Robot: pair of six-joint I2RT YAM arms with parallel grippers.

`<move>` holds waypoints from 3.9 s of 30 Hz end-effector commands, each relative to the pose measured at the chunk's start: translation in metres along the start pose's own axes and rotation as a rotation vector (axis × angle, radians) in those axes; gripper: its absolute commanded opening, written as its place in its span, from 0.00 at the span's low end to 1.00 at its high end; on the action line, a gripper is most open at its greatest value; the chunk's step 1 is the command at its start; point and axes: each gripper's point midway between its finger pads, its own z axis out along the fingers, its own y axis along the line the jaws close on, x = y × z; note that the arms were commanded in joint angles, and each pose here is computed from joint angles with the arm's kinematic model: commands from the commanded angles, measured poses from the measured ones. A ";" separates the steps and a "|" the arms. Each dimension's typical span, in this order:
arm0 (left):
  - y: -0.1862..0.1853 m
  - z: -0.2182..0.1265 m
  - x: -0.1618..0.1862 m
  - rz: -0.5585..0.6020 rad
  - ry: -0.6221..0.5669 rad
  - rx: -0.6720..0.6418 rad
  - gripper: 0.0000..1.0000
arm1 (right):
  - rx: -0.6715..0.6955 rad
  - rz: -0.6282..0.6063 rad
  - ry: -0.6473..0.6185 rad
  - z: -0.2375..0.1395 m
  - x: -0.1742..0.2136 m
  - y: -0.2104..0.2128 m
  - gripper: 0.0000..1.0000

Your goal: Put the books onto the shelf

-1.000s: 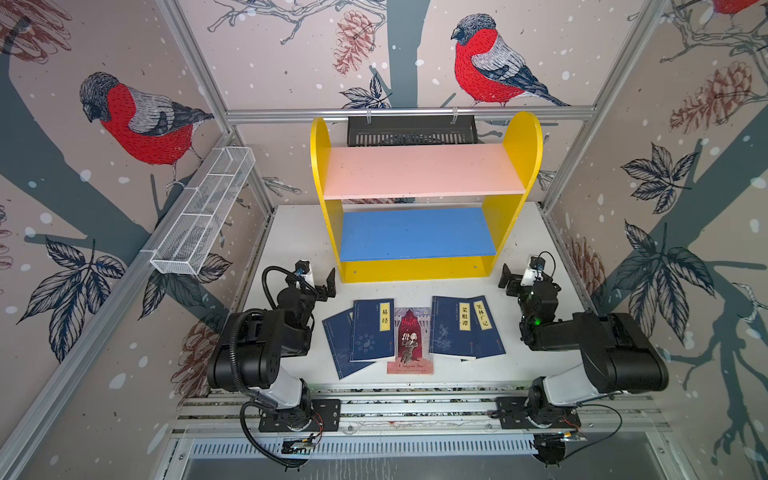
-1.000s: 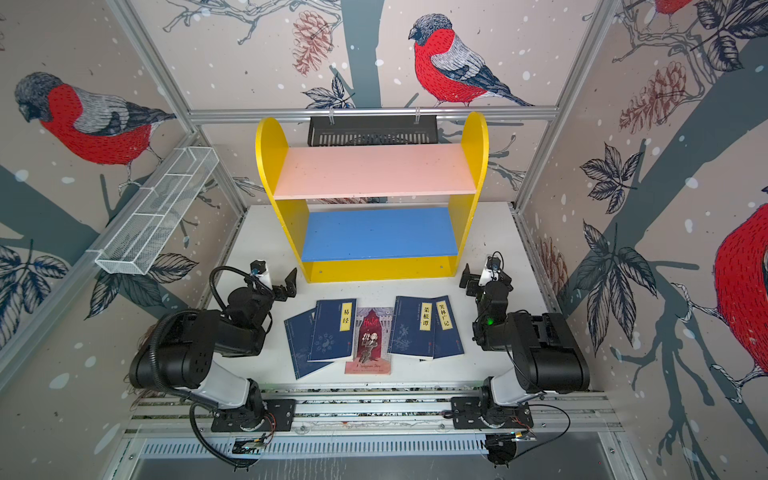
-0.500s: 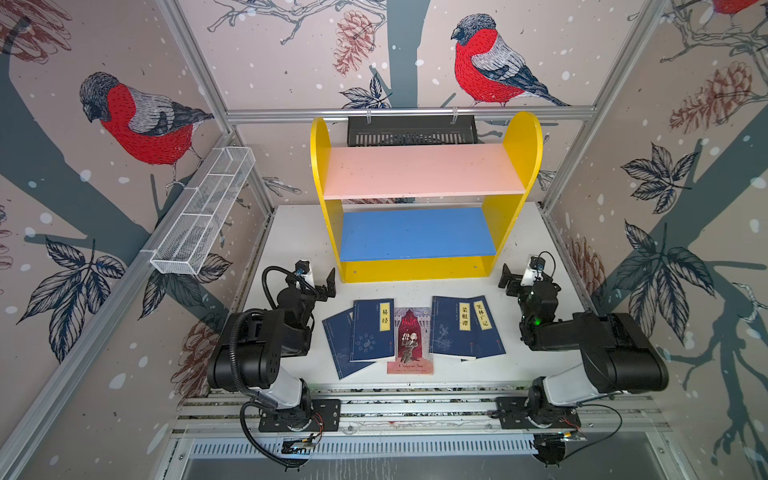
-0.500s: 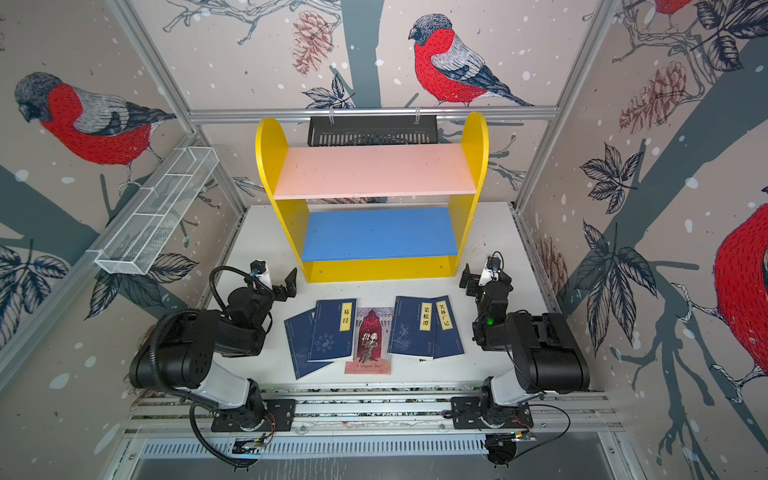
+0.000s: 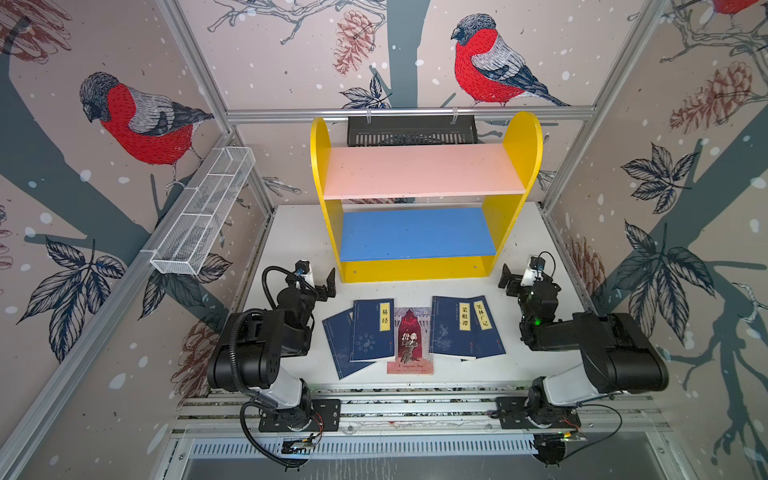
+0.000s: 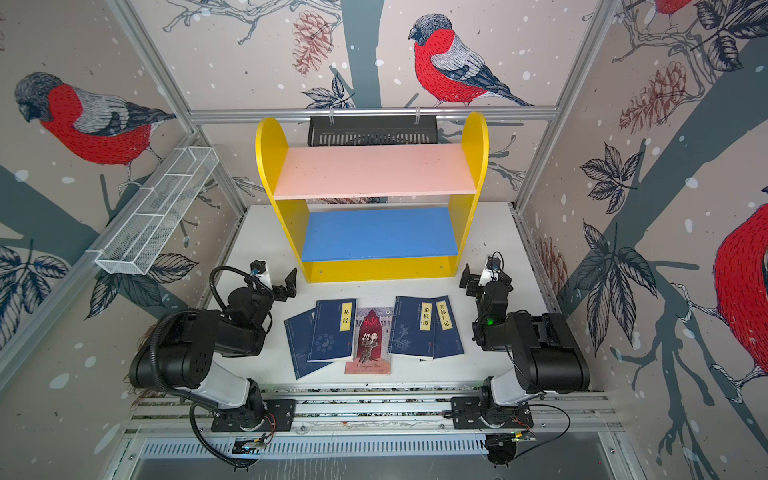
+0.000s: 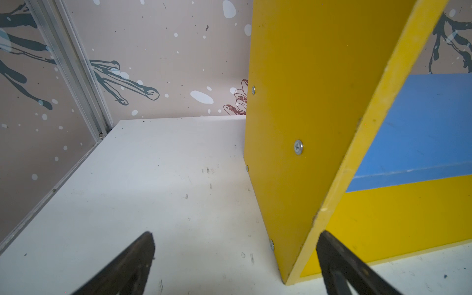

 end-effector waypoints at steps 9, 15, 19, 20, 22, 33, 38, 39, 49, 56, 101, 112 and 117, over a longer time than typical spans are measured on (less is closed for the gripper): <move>0.003 -0.004 -0.011 0.016 -0.039 -0.017 0.99 | -0.003 0.004 -0.032 -0.002 -0.008 -0.002 1.00; 0.003 -0.010 -0.031 0.008 -0.054 -0.020 0.99 | 0.044 0.003 0.003 -0.001 -0.023 -0.009 1.00; 0.004 -0.007 -0.035 -0.010 -0.019 -0.010 0.99 | 0.120 -0.029 0.027 -0.011 -0.028 -0.016 1.00; 0.007 -0.007 -0.034 -0.027 -0.005 -0.017 0.99 | 0.138 -0.033 0.045 -0.014 -0.025 -0.018 1.00; 0.010 -0.002 -0.030 -0.069 0.048 -0.012 0.99 | 0.213 -0.005 0.047 -0.024 -0.031 -0.025 1.00; 0.011 0.011 -0.012 -0.183 0.467 0.003 0.98 | 0.240 0.226 0.335 -0.082 -0.011 0.002 1.00; 0.006 0.002 -0.005 -0.218 0.655 0.019 0.97 | 0.124 0.312 0.360 -0.109 -0.015 0.032 1.00; 0.006 -0.001 -0.003 -0.228 0.690 0.019 0.97 | 0.093 0.330 0.369 -0.114 -0.015 0.039 1.00; -0.015 -0.027 0.002 -0.359 0.928 0.089 0.92 | -0.323 0.353 0.562 -0.161 -0.012 0.156 0.91; -0.038 -0.038 0.004 -0.437 0.962 0.206 0.88 | -0.605 0.270 0.672 -0.207 -0.006 0.245 0.91; -0.115 -0.095 0.055 -0.812 1.099 0.400 0.73 | -0.868 0.331 1.112 -0.198 0.111 0.389 0.58; -0.130 -0.100 0.067 -0.804 1.147 0.430 0.82 | -0.914 0.404 1.094 -0.190 0.101 0.395 0.45; -0.137 -0.102 0.069 -0.817 1.150 0.469 0.80 | -0.965 0.429 1.101 -0.192 0.097 0.401 0.37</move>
